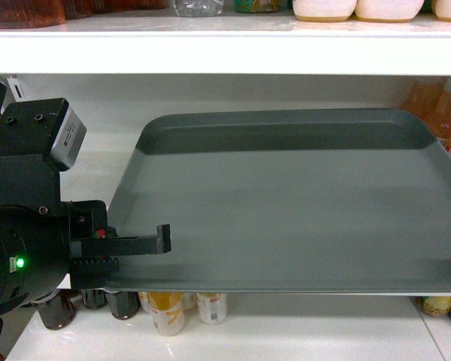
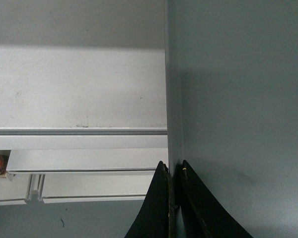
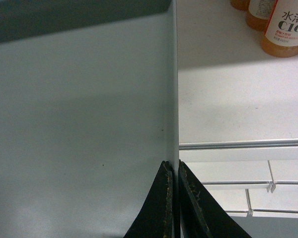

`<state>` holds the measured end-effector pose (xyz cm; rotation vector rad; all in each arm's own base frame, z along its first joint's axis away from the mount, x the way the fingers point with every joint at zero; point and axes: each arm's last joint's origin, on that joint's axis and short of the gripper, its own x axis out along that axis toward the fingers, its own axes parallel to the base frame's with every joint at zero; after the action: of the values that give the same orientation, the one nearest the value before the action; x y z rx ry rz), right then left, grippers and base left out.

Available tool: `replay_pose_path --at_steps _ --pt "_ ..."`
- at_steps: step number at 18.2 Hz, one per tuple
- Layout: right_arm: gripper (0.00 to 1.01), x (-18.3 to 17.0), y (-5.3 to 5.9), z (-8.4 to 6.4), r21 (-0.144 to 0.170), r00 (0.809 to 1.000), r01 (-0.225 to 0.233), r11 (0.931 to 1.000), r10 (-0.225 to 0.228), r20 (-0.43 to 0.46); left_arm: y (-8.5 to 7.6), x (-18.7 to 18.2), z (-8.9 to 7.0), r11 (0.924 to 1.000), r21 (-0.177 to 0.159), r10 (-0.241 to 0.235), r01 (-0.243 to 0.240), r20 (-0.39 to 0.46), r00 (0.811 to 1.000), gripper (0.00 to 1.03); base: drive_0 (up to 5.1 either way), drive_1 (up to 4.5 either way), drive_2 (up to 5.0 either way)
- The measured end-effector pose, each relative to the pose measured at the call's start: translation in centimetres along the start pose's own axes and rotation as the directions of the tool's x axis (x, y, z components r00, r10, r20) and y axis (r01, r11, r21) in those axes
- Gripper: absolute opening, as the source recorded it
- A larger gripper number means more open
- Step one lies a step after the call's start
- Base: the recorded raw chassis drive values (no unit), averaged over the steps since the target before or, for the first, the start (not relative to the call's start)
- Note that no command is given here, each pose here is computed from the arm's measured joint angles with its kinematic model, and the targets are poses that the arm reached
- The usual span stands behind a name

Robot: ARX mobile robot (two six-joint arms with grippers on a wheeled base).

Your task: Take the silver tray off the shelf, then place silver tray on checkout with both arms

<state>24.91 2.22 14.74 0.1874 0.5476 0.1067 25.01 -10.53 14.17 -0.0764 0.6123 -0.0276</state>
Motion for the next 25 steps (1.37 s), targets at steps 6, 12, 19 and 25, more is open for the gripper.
replay_pose_path --at_steps 6,12,19,25 --pt "0.02 0.01 0.0 0.0 0.0 1.0 0.0 1.0 0.0 0.0 -0.01 0.0 0.02 1.0 -0.001 -0.001 0.001 0.002 1.0 0.03 0.0 -1.75 1.8" --pt "0.02 0.02 -0.01 -0.02 0.0 1.0 0.0 1.0 0.0 -0.001 -0.01 0.0 0.02 1.0 -0.001 0.0 0.0 0.002 1.0 0.03 0.0 -4.14 4.1" --pt "0.02 0.03 -0.01 -0.07 0.001 1.0 0.001 1.0 -0.001 -0.006 0.01 0.0 -0.01 1.0 0.0 0.001 -0.001 -0.001 1.0 0.03 0.1 -3.9 4.0" --pt "0.02 0.03 0.01 -0.02 0.001 1.0 -0.001 1.0 0.001 -0.002 0.03 0.01 -0.01 1.0 0.0 0.003 -0.003 -0.002 1.0 0.03 0.2 -3.71 4.0"
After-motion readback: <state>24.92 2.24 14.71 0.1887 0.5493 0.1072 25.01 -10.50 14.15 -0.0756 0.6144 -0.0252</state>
